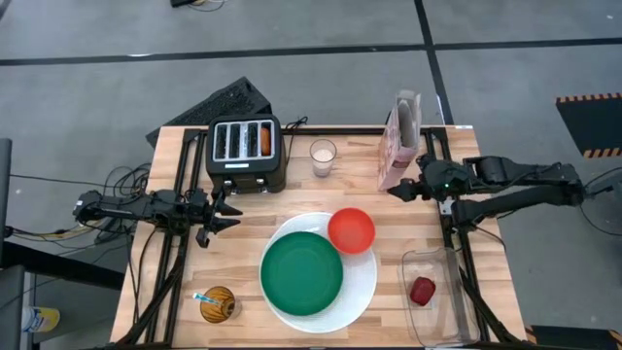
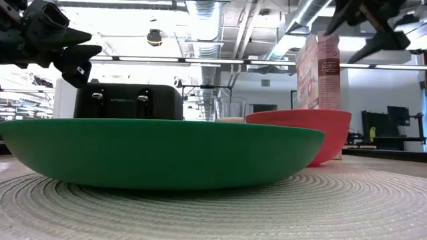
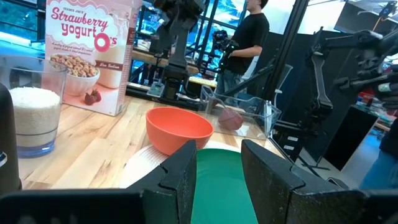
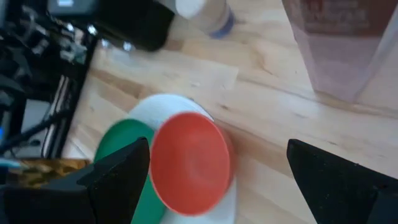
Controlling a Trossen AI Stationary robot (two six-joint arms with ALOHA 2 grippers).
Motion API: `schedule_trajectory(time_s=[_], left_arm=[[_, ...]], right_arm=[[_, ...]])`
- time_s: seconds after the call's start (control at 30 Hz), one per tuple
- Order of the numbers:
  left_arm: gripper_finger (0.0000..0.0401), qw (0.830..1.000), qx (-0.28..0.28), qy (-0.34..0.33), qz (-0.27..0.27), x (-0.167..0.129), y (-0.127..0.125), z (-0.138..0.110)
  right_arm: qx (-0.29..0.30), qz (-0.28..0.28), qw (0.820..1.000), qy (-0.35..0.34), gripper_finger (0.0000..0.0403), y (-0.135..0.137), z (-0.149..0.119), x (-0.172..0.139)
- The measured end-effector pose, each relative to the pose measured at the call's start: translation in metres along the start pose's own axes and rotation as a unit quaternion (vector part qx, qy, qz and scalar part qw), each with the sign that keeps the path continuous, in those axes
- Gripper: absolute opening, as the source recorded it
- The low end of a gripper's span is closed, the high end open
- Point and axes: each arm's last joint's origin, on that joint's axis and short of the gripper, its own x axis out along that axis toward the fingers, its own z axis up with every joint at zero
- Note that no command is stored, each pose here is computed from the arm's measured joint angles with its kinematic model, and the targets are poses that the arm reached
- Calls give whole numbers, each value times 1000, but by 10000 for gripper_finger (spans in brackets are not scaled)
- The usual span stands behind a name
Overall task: Arrange a breakfast setting
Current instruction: Pour the cereal into the orange bowl
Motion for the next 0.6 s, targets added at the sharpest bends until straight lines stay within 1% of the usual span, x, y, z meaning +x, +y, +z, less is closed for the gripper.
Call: schedule_trajectory(time_s=[0.13, 0.27, 0.43, 0.6], left_arm=[[113, 1000, 0, 0, 0, 0, 0, 0], [113, 1000, 0, 0, 0, 0, 0, 0], [113, 1000, 0, 0, 0, 0, 0, 0], [113, 1000, 0, 0, 0, 0, 0, 0]], right_arm=[[11, -22, 1000, -4, 400, 15, -2, -8], [10, -72, 997, -2, 400, 29, -6, -8], [-2, -115, 993, -40, 400, 43, -11, 4], [1, -169, 983, -76, 400, 45, -15, 20]])
